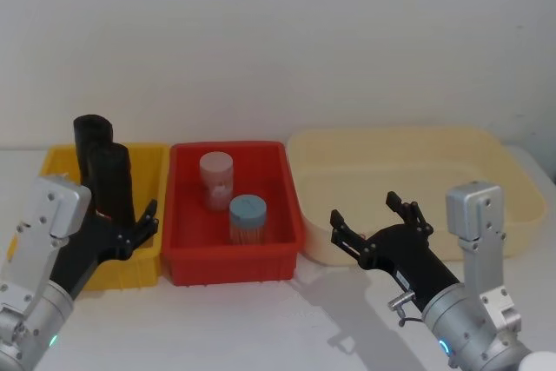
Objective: Pick up the garbage bag with the one hand and transfer it to the other hand.
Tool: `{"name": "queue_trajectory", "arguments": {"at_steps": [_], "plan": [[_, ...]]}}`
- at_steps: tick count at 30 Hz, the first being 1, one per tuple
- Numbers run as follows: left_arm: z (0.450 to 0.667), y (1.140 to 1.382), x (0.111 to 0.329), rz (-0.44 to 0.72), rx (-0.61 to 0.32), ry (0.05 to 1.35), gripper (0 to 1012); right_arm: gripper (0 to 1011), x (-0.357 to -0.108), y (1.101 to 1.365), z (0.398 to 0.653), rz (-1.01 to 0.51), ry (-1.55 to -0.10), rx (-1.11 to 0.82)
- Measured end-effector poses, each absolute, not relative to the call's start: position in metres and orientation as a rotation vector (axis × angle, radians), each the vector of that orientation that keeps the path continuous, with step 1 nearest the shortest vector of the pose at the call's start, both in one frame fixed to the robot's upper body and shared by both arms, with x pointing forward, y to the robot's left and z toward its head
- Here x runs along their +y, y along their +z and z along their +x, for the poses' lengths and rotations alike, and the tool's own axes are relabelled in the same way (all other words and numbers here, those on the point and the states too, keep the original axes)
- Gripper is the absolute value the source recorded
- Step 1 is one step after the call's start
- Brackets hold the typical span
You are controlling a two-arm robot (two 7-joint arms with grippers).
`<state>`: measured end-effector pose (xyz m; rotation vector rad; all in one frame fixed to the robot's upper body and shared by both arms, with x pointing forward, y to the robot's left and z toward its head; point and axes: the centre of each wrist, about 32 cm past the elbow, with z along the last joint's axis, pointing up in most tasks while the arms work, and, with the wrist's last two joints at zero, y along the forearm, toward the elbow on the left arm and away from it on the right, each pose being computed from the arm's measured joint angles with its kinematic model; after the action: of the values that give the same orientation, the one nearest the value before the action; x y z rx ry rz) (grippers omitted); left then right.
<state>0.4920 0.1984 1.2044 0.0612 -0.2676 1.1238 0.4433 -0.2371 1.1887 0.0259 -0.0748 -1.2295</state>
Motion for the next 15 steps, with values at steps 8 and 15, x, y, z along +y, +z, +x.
{"name": "queue_trajectory", "arguments": {"at_steps": [8,15], "plan": [[0.492,1.2044,0.1984,0.061,-0.268,1.124,1001,1000,-0.2371,1.1887,0.4433,0.026,-1.229,-0.075],[0.492,1.2044,0.1984,0.061,-0.268,1.124,1001,1000,-0.2371,1.1887,0.4433,0.026,-1.229,-0.075]]}}
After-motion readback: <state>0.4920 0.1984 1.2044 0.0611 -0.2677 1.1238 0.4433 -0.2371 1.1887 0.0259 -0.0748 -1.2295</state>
